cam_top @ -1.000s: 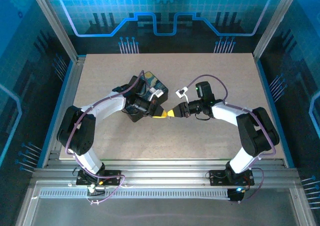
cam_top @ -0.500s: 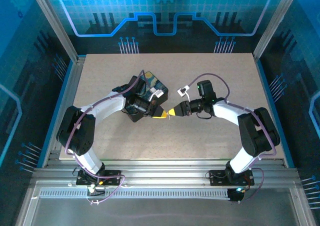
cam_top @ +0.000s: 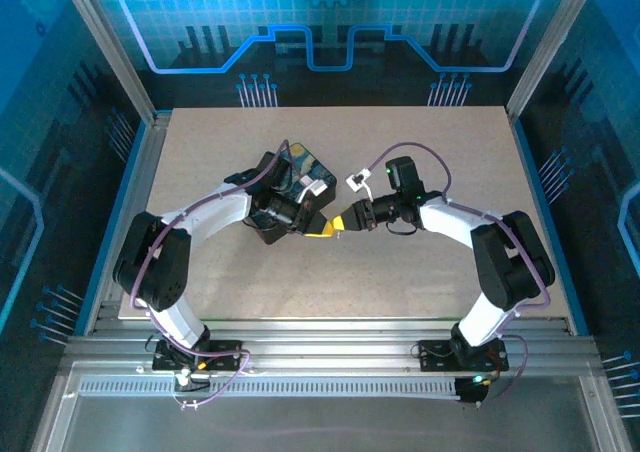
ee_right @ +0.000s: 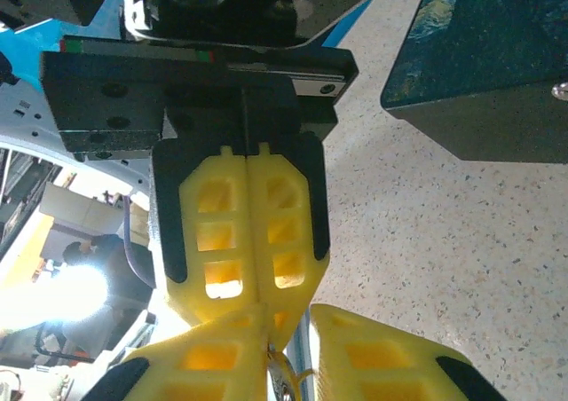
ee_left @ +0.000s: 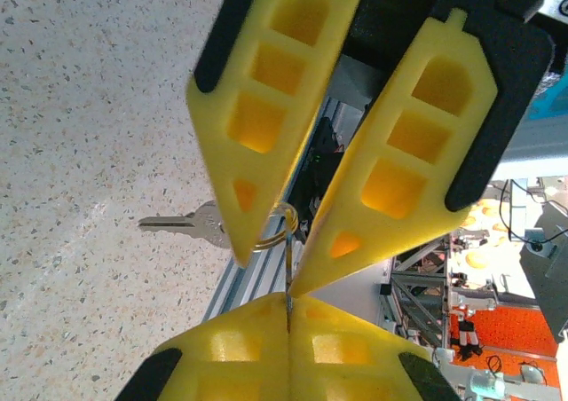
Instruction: Unlock the padlock with the key
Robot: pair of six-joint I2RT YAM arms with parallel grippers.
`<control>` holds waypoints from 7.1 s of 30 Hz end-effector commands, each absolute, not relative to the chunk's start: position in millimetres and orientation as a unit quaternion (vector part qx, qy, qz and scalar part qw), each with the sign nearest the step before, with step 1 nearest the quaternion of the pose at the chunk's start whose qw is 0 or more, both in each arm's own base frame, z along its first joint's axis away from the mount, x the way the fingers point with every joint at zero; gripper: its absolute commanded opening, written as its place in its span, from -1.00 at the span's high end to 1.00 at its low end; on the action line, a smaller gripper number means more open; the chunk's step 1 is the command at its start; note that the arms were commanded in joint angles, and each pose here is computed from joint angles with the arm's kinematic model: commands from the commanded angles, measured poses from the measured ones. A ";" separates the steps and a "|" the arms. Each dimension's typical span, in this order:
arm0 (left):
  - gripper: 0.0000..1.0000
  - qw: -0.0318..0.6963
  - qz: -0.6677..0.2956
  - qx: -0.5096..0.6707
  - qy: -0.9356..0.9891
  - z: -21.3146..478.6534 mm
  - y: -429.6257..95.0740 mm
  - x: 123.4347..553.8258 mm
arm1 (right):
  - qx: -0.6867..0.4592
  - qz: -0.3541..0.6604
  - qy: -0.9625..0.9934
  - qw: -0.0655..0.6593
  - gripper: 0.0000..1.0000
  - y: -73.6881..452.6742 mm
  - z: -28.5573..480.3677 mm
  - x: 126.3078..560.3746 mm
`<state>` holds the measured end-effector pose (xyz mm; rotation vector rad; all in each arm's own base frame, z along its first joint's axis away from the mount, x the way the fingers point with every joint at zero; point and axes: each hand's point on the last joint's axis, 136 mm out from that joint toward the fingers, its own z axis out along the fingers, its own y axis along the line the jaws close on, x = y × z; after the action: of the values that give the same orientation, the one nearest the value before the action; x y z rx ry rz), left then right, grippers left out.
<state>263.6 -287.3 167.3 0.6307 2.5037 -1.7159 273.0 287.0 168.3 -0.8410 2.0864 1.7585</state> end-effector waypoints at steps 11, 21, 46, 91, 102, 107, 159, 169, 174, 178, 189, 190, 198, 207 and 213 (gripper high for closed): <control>1.00 0.050 -0.567 0.215 0.794 190.2 -282.6 267.5 | -0.297 0.618 0.716 0.129 0.83 277.9 164.7 254.7; 1.00 0.049 -0.576 0.220 0.786 196.3 -283.0 262.6 | -0.299 0.618 0.714 0.135 0.77 277.6 168.8 254.6; -0.27 0.159 -0.442 0.088 0.878 179.8 -236.2 316.4 | -0.233 0.591 0.752 0.174 1.00 259.3 154.9 273.4; -0.44 0.353 0.041 -0.145 0.924 64.4 -182.7 392.1 | -0.110 0.507 0.828 0.211 1.00 225.2 123.7 306.5; -0.26 0.355 0.048 -0.172 0.918 46.3 -183.3 411.1 | -0.113 0.511 0.827 0.203 1.00 225.5 115.6 301.6; -0.13 0.361 0.064 -0.181 0.913 44.2 -177.8 414.5 | -0.115 0.513 0.827 0.200 1.00 225.3 112.0 300.2; 0.39 0.075 -0.267 -0.126 0.953 86.0 -234.6 359.8 | -0.066 0.445 0.844 0.291 1.00 263.5 83.8 310.6; -0.20 0.174 -0.176 -0.200 0.948 62.7 -208.9 383.0 | -0.042 0.421 0.855 0.302 1.00 228.3 86.6 324.2; -0.21 0.195 -0.169 -0.215 0.942 57.2 -214.7 398.2 | -0.051 0.420 0.855 0.300 1.00 220.5 92.4 325.5; -0.21 0.203 -0.144 -0.223 0.943 51.3 -211.4 406.3 | -0.059 0.419 0.856 0.297 1.00 220.3 92.9 324.6; -0.20 0.251 -0.079 -0.231 0.937 47.2 -216.7 419.1 | -0.065 0.444 0.845 0.291 1.00 224.9 95.3 332.5; -0.19 0.257 -0.067 -0.231 0.936 47.2 -215.9 420.2 | -0.066 0.446 0.844 0.290 1.00 225.9 95.7 332.7; -0.05 0.281 0.014 -0.229 0.932 42.6 -201.6 423.7 | -0.079 0.456 0.840 0.285 1.00 227.7 96.9 329.3; 0.11 0.295 0.042 -0.221 0.929 40.4 -198.0 428.9 | -0.082 0.464 0.836 0.281 1.00 224.4 93.8 328.7; 0.27 0.304 0.059 -0.204 0.929 44.0 -194.6 432.0 | -0.081 0.467 0.836 0.276 1.00 222.1 90.3 328.9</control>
<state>425.6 -199.6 38.4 -0.5786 2.4932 0.0859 324.1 222.2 84.3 -0.1781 2.2882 1.2396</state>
